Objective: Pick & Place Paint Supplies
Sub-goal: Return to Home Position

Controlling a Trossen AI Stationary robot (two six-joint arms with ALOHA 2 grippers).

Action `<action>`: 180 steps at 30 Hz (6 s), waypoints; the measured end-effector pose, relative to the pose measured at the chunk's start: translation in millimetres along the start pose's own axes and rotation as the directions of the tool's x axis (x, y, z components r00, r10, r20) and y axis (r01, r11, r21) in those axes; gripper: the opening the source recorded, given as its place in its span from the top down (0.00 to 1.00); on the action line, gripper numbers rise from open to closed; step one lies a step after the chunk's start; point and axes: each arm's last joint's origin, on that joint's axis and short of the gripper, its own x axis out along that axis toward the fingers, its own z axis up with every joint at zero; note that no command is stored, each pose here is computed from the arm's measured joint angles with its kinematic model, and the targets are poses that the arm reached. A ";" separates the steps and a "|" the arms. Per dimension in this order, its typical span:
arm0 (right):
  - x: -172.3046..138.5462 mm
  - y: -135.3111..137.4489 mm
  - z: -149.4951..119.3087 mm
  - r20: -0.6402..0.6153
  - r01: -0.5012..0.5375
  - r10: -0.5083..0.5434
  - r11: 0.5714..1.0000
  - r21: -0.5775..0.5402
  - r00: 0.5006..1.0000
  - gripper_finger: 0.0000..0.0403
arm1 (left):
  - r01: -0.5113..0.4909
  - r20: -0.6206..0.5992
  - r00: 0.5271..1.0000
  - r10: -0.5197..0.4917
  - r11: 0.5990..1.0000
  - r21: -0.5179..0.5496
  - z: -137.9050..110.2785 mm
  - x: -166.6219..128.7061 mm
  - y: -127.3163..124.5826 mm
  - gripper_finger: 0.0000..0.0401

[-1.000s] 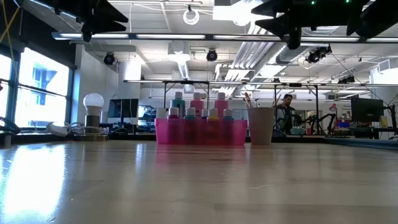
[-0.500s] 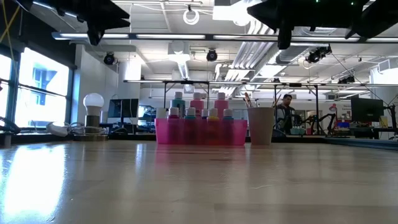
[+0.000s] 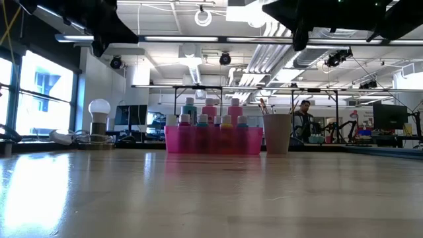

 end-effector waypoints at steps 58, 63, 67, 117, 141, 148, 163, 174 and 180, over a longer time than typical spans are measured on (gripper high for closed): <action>-152.8 -8.1 58.0 -0.073 0.055 -0.052 0.998 0.035 0.996 0.99 | 0.007 0.194 0.979 -0.066 0.956 0.292 -34.1 -129.7 10.7 1.00; -154.7 -10.1 53.4 -0.068 0.078 -0.076 0.997 0.025 0.995 0.99 | 0.009 0.193 0.979 -0.068 0.956 0.293 -34.1 -129.7 10.7 1.00; -151.5 -14.0 33.8 -0.100 0.089 -0.086 0.996 0.028 0.991 0.99 | 0.013 0.194 0.978 -0.075 0.953 0.302 -34.4 -128.3 10.6 1.00; -138.2 -31.7 -53.7 -0.159 0.097 -0.111 0.991 -0.094 0.981 0.99 | 0.030 0.171 0.982 -0.080 0.961 0.276 -123.4 -16.3 44.4 1.00; -138.0 -31.8 -52.8 -0.145 0.109 -0.118 0.991 -0.072 0.982 0.99 | -0.006 0.167 0.985 -0.040 0.964 0.264 -125.3 -15.0 46.2 1.00; -138.0 -31.8 -52.7 -0.145 0.108 -0.118 0.992 -0.072 0.982 0.99 | -0.006 0.166 0.985 -0.039 0.964 0.264 -125.5 -15.0 46.3 1.00; -138.0 -31.8 -52.8 -0.145 0.108 -0.118 0.992 -0.072 0.982 0.99 | -0.007 0.165 0.986 -0.038 0.965 0.264 -125.6 -15.0 46.3 1.00; -138.0 -31.8 -52.9 -0.145 0.108 -0.118 0.992 -0.072 0.982 0.99 | -0.007 0.164 0.986 -0.038 0.965 0.264 -125.8 -14.9 46.4 1.00; -138.0 -31.8 -52.9 -0.145 0.108 -0.118 0.992 -0.072 0.982 0.99 | -0.007 0.164 0.986 -0.038 0.965 0.264 -125.8 -14.9 46.4 1.00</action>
